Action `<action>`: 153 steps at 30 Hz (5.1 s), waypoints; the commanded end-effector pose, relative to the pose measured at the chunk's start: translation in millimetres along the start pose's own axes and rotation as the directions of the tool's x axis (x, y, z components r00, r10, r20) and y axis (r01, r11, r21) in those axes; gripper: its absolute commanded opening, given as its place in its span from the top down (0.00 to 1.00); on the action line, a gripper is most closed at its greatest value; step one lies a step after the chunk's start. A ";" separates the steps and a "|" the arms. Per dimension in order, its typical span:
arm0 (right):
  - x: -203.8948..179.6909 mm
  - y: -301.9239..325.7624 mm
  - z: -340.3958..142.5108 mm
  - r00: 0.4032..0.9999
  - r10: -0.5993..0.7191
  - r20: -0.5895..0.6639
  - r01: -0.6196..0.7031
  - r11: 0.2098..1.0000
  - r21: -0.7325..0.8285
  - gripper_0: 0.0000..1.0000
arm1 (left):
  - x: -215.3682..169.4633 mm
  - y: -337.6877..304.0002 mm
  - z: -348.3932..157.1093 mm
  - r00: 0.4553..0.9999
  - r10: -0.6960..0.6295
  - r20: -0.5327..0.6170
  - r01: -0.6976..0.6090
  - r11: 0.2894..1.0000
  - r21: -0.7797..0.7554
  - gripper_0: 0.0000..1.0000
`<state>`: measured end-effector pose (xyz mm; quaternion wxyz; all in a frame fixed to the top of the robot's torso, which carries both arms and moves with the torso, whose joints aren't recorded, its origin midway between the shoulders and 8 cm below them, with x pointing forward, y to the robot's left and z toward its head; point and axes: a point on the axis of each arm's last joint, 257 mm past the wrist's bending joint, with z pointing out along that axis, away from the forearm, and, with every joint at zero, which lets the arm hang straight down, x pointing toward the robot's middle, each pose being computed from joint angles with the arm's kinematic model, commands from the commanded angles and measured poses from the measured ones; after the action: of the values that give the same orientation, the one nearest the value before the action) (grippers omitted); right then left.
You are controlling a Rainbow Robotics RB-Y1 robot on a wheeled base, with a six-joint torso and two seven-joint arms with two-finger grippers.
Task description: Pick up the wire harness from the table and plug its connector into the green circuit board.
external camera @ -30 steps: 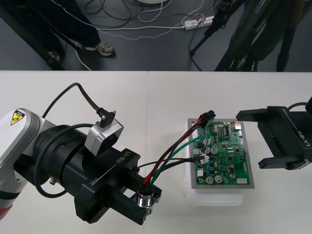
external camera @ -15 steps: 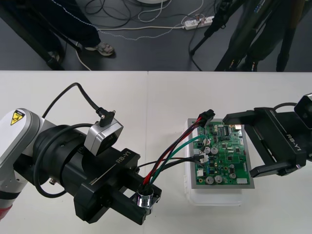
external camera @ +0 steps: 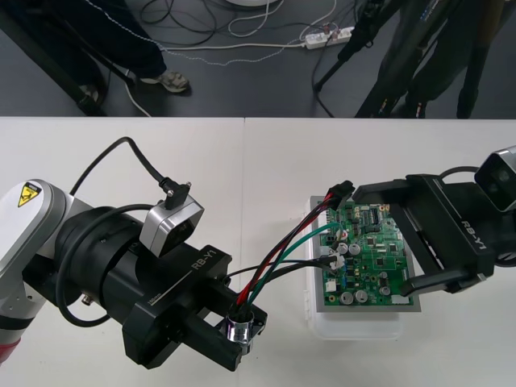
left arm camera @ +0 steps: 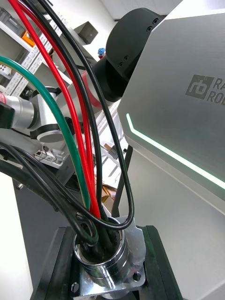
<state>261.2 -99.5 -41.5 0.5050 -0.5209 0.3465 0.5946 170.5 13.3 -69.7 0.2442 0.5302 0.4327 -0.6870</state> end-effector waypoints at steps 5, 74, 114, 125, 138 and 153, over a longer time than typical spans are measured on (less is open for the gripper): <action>-17.3 -13.8 31.4 0.997 0.028 0.067 -0.028 1.000 -0.009 0.00 | 0.5 -11.3 3.8 0.998 -0.057 -0.039 0.059 0.997 0.055 1.00; -80.7 1.3 79.0 0.947 0.251 0.199 -0.204 0.952 -0.229 0.00 | -2.5 -11.3 5.9 0.998 -0.064 -0.027 0.065 0.996 0.061 1.00; -73.1 2.4 82.2 0.951 0.255 0.173 -0.213 0.950 -0.230 1.00 | -4.1 -4.2 -0.9 0.993 -0.114 0.010 0.113 0.992 0.058 0.00; -74.4 2.7 81.0 0.950 0.253 0.185 -0.209 0.951 -0.229 1.00 | -14.3 2.2 -6.6 0.993 -0.113 0.048 0.110 0.992 0.059 0.00; -70.9 8.8 69.4 0.944 0.275 0.181 -0.231 0.946 -0.228 1.00 | -24.3 13.6 -24.2 0.999 -0.033 0.029 0.034 0.999 -0.035 0.00; -70.7 17.4 27.4 0.954 0.261 0.149 -0.237 0.958 -0.158 1.00 | -12.6 4.1 -61.5 0.997 -0.018 -0.081 0.006 0.990 -0.143 0.00</action>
<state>232.2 -76.7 27.3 0.4066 -0.4529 0.3125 0.7293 217.9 45.3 -66.0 0.2727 0.5081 0.4881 -0.6552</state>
